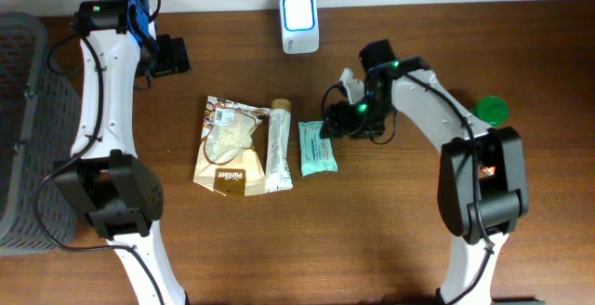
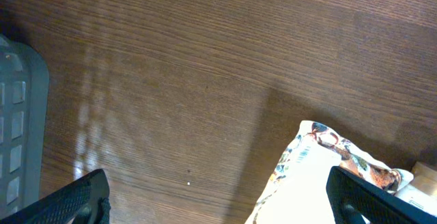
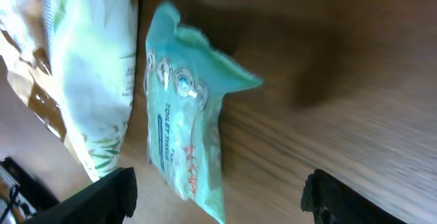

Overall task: Scan the item barcode
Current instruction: 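Move the right gripper left over the mint-green wipes pack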

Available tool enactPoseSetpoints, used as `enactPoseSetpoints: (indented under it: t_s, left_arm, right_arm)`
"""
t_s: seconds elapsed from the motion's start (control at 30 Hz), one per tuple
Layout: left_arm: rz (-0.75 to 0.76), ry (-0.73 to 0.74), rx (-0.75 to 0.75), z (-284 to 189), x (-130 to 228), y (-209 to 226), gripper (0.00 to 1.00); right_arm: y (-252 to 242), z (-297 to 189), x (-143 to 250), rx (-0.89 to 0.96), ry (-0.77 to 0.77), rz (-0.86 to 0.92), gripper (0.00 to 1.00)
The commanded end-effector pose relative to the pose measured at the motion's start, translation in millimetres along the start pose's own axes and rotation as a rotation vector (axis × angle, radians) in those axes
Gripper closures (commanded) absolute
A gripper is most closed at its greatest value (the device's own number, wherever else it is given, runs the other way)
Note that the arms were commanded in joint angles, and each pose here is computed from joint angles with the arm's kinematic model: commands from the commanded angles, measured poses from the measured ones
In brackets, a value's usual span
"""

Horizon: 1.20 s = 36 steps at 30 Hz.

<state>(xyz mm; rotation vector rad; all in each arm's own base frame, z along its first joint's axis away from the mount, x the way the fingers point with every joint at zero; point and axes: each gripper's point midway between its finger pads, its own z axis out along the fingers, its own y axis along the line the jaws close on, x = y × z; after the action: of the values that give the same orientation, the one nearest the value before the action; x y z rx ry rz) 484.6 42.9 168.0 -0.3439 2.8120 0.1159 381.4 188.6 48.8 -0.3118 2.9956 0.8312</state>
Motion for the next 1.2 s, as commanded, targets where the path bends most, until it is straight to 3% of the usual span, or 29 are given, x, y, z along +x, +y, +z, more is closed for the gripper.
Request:
enactPoseSetpoints:
  t_s: [0.0, 0.17, 0.4, 0.57, 0.73, 0.97, 1.17]
  left_arm:
    - [0.012, -0.019, 0.01, -5, -5, 0, 0.01]
    - [0.012, -0.019, 0.01, -5, -5, 0, 0.01]
    - [0.012, -0.019, 0.01, -5, -5, 0, 0.01]
    - [0.012, -0.019, 0.01, -5, -5, 0, 0.01]
    - [0.012, -0.019, 0.01, -5, -5, 0, 0.01]
    - [0.012, -0.019, 0.01, -5, -5, 0, 0.01]
    - [0.012, -0.019, 0.01, -5, -5, 0, 0.01]
  right_arm:
    - [12, 27, 18, -0.056, 0.031, 0.03, 0.25]
    - [20, 40, 17, -0.126, 0.0, 0.024, 0.29]
    - [30, 48, 4, -0.109, -0.053, 0.028, 0.46]
    - [31, 55, 4, -0.098, -0.066, 0.019, 0.62]
    - [31, 57, 1, -0.103, -0.086, 0.006, 0.85]
    - [46, 29, -12, -0.101, -0.142, -0.076, 0.88]
    - [49, -43, -19, 0.149, -0.232, -0.111, 0.93]
